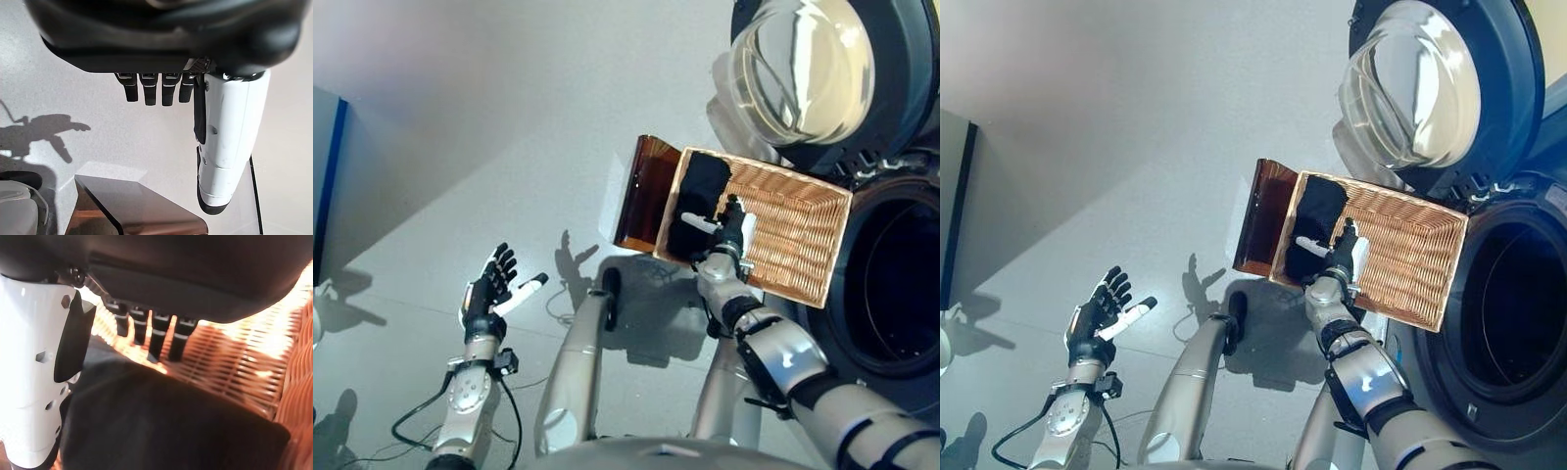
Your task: Pick up the clothes and place them into the washing machine
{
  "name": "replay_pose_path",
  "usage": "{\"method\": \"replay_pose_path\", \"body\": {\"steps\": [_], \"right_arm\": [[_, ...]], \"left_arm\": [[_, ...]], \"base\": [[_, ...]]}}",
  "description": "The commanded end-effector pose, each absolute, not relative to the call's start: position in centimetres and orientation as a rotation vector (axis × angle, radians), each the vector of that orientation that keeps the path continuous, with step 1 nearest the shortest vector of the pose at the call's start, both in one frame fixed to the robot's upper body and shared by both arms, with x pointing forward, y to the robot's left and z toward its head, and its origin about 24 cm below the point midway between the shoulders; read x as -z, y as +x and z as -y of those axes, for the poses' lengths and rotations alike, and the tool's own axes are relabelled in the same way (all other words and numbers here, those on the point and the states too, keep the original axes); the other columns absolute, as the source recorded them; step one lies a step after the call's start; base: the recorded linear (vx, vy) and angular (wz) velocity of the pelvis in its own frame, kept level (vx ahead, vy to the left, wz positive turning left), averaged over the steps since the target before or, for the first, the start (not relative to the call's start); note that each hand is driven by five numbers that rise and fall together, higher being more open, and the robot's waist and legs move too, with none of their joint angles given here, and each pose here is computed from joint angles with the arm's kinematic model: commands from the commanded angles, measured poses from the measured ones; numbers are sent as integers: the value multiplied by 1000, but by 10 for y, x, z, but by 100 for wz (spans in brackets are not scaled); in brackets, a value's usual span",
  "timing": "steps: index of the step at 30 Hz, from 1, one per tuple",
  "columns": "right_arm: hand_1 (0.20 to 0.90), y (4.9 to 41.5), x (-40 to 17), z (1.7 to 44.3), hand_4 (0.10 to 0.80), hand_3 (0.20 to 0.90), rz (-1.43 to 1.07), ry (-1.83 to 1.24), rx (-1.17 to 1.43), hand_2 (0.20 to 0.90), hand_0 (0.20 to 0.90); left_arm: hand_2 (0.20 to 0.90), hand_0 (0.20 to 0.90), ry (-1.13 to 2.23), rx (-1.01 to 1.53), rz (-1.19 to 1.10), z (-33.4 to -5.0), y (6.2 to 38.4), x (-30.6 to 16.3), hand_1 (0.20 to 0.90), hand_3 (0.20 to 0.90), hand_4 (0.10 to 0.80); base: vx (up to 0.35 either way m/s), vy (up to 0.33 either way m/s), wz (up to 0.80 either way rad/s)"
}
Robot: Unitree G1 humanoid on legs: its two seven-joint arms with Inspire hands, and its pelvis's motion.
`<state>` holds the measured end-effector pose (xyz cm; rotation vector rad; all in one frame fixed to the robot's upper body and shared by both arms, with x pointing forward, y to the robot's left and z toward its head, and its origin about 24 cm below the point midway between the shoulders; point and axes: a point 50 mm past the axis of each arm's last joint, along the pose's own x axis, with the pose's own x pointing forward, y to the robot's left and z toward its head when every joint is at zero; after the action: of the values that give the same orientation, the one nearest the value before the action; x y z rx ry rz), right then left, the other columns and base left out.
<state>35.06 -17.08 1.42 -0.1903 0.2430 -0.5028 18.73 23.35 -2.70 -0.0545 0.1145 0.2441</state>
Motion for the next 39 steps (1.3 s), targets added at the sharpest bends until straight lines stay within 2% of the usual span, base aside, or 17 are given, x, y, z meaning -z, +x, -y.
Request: {"method": "replay_pose_path", "body": {"steps": [1, 26, 39], "right_arm": [[900, 372, -47, 137, 800, 900, -116, -108, 291, 900, 900], [900, 374, -58, 82, 800, 900, -79, -76, 88, 900, 900], [900, 371, -51, 90, 800, 900, -108, -27, 89, 900, 900]], "left_arm": [[900, 900, 0, -258, 77, -257, 189, -12, 900, 900, 800], [900, 900, 12, -252, 72, -260, 194, -13, 900, 900, 800], [900, 900, 24, -248, 28, -260, 195, -4, 900, 900, 800]], "base": [[2, -10, 8], [1, -1, 1], [29, -6, 2]]}}
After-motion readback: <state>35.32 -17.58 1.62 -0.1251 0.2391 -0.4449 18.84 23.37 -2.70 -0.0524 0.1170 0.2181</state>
